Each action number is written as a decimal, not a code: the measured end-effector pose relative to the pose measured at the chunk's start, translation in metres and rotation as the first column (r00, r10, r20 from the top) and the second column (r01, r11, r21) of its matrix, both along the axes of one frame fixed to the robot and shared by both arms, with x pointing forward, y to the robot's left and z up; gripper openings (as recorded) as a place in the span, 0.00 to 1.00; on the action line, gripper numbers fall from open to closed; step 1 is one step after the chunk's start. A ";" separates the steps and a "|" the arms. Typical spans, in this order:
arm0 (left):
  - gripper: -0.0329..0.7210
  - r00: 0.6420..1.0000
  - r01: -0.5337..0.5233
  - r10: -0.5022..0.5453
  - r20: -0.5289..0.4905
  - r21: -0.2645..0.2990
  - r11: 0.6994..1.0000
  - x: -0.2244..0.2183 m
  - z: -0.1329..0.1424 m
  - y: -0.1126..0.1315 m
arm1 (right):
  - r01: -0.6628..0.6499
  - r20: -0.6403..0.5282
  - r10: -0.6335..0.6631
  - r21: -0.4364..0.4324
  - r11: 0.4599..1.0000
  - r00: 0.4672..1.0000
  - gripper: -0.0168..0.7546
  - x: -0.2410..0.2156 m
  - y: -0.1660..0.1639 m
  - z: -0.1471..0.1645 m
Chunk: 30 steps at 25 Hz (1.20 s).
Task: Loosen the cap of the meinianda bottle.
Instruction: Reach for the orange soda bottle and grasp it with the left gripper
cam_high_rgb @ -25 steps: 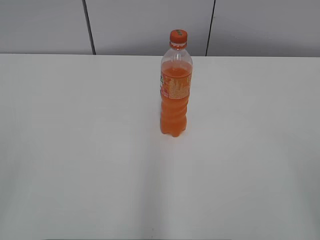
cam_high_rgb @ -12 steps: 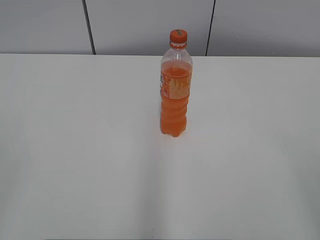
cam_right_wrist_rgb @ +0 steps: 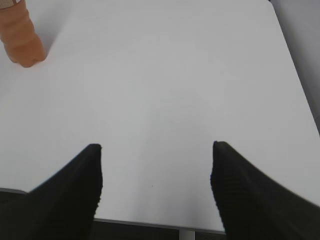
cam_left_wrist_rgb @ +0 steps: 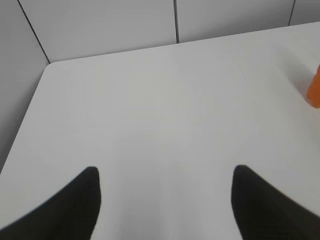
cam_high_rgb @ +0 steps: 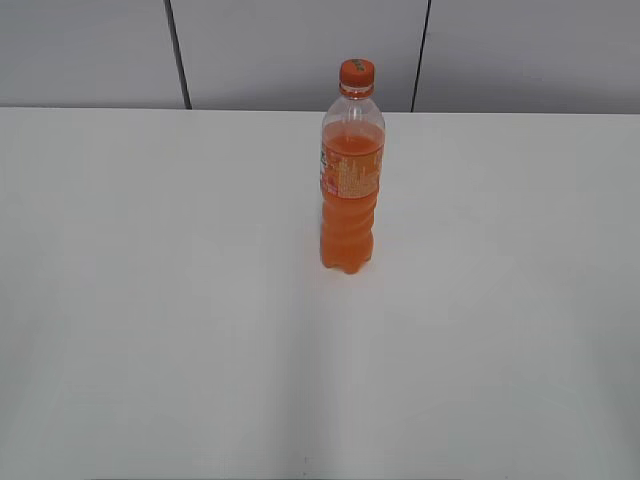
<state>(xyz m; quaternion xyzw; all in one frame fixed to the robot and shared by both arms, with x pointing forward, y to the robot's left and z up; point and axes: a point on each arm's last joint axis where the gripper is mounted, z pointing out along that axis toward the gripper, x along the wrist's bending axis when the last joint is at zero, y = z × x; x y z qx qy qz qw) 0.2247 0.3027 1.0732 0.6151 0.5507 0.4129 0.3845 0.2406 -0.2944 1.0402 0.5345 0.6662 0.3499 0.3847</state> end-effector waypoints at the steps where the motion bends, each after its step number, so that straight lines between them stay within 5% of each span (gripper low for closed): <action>1: 0.70 1.000 -0.003 0.003 0.000 0.003 1.000 0.000 0.000 0.000 | 0.000 0.000 0.000 0.000 1.000 1.000 0.68 0.000 0.000 0.000; 8: 0.70 1.000 -0.007 0.007 0.022 0.008 1.000 0.000 0.003 0.001 | 0.000 0.000 0.000 0.000 1.000 1.000 0.68 0.000 0.000 0.000; 16: 0.70 0.979 -0.011 0.007 0.206 0.018 1.000 0.026 0.031 0.001 | 0.000 0.000 0.000 0.000 1.000 1.000 0.68 0.000 0.000 0.000; 24: 0.70 0.990 -0.003 -0.001 0.138 0.025 1.000 0.090 0.037 -0.002 | 0.000 0.000 0.000 0.000 1.000 1.000 0.68 0.000 0.000 0.000; 30: 0.70 0.983 0.006 -0.010 0.181 0.026 1.000 0.139 0.039 -0.004 | 0.000 0.000 0.000 0.000 1.000 1.000 0.68 0.000 0.000 0.000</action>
